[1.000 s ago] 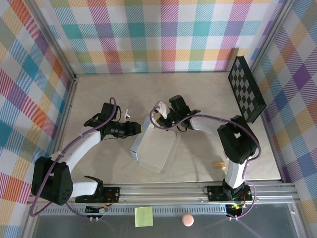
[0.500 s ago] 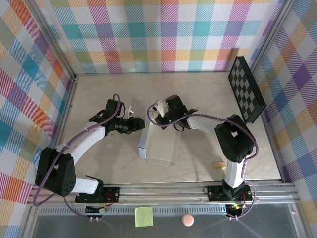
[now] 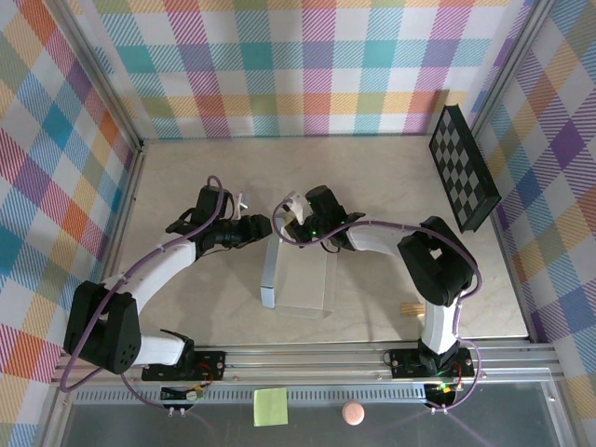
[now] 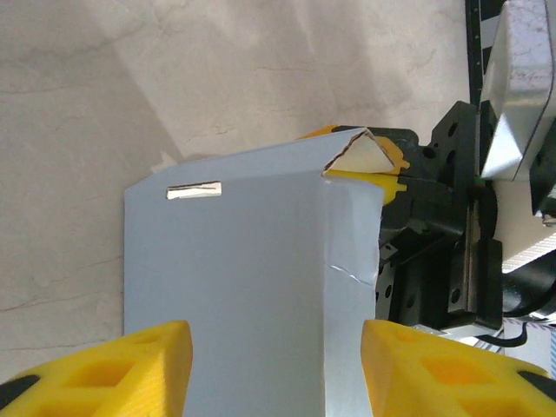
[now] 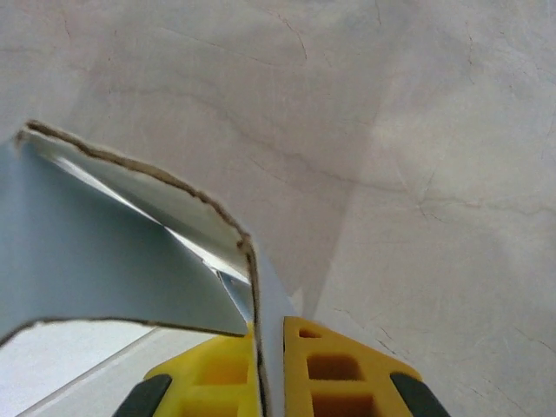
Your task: Fold the paper box
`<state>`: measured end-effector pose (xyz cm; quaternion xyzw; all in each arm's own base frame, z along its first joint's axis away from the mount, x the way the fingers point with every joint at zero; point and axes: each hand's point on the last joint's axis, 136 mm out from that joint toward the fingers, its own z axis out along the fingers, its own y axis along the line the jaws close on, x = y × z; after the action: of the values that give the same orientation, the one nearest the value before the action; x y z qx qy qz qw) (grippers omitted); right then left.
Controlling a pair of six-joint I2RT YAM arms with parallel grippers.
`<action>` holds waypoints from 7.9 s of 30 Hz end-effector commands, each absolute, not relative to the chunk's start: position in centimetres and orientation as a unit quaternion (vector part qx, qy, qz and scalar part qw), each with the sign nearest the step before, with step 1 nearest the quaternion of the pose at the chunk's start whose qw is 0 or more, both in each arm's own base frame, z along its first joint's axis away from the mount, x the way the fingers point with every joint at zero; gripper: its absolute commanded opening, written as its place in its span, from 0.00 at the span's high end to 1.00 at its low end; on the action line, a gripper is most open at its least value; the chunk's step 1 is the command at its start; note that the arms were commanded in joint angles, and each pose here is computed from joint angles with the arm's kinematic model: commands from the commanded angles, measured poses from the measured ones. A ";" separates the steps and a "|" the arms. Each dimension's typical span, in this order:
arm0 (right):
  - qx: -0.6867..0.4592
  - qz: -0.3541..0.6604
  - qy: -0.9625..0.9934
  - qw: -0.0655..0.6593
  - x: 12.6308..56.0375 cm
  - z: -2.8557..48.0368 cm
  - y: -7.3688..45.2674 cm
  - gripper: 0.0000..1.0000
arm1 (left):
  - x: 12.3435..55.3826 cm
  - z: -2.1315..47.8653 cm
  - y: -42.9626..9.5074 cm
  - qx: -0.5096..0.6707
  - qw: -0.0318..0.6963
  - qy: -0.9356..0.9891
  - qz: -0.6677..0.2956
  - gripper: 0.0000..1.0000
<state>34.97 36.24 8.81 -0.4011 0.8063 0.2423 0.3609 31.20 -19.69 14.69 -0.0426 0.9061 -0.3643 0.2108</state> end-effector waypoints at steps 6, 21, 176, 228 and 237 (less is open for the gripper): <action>-0.400 0.254 0.807 0.353 34.5 8.4 36.5 0.93 | 31.6 14.4 -20.6 -0.040 0.199 0.901 -0.383 0.43; -0.389 0.257 0.815 0.343 33.8 8.9 36.1 0.89 | 31.3 12.3 -20.5 -0.048 0.174 0.911 -0.372 0.50; -0.460 0.434 0.688 0.356 30.7 10.2 37.9 0.66 | 31.3 9.2 -22.4 -0.090 0.171 0.915 -0.353 0.57; -0.390 0.244 0.798 0.390 30.9 9.0 37.2 0.65 | 30.5 14.2 -20.2 -0.023 0.217 0.933 -0.287 0.37; -0.397 0.245 0.800 0.377 28.9 10.2 34.6 0.53 | 31.1 15.7 -20.8 0.038 0.205 0.941 -0.266 0.28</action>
<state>29.90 35.55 9.97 -0.3875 0.7991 0.2447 0.3891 32.04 -20.57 16.09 -0.0001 0.9319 -0.2775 0.2335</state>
